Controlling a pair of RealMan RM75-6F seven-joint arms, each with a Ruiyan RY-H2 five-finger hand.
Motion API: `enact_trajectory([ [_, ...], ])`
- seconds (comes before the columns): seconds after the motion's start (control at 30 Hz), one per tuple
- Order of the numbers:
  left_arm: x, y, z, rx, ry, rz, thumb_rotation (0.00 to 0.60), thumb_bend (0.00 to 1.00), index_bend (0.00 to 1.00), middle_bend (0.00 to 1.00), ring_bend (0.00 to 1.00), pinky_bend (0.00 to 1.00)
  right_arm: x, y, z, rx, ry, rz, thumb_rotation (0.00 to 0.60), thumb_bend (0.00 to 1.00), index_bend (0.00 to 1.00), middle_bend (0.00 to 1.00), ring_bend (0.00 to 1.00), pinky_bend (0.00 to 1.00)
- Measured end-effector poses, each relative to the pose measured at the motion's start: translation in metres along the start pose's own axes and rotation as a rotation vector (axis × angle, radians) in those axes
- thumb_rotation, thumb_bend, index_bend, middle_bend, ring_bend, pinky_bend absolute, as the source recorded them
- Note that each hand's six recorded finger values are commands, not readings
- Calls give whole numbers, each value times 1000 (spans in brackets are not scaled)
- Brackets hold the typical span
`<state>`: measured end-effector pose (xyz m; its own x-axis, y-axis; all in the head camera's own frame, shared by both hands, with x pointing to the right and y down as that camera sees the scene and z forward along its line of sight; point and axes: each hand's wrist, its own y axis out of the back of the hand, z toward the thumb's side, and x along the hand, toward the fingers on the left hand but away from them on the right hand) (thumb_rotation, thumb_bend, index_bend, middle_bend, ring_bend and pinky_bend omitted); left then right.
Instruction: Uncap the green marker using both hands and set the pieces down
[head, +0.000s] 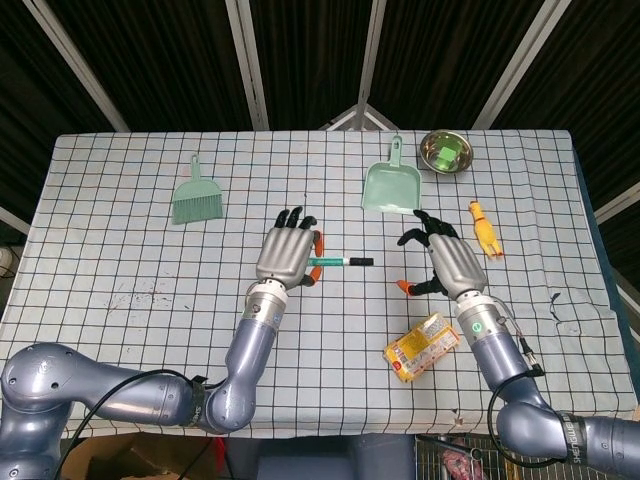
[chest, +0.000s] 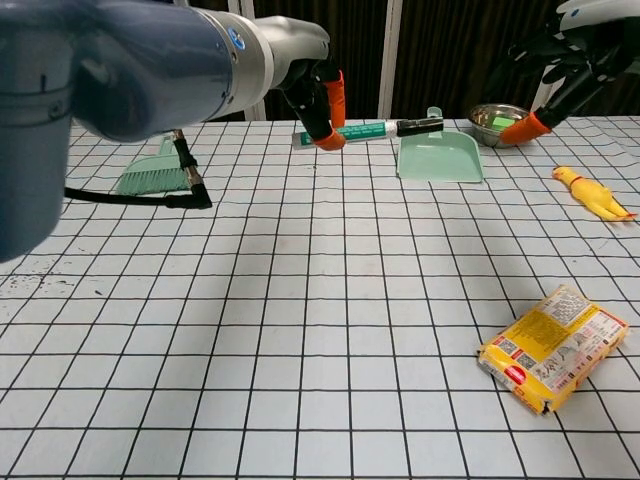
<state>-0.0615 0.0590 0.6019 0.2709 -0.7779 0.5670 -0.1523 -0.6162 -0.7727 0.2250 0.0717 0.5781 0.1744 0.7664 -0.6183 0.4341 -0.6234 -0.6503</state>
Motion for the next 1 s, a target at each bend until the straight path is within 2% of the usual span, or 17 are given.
enact_trajectory([
  [0.47,2,-2,2,-25,-4,5,600,593,626,172,0,0,-9,-21,20,18,-14,41,600,266,458,0,25,0],
  [1.0,3,-10,7,-29,-21,-14,600,593,632,172,0,0,-16,-25,40,12,3,30,600,289,485,0,34,0],
])
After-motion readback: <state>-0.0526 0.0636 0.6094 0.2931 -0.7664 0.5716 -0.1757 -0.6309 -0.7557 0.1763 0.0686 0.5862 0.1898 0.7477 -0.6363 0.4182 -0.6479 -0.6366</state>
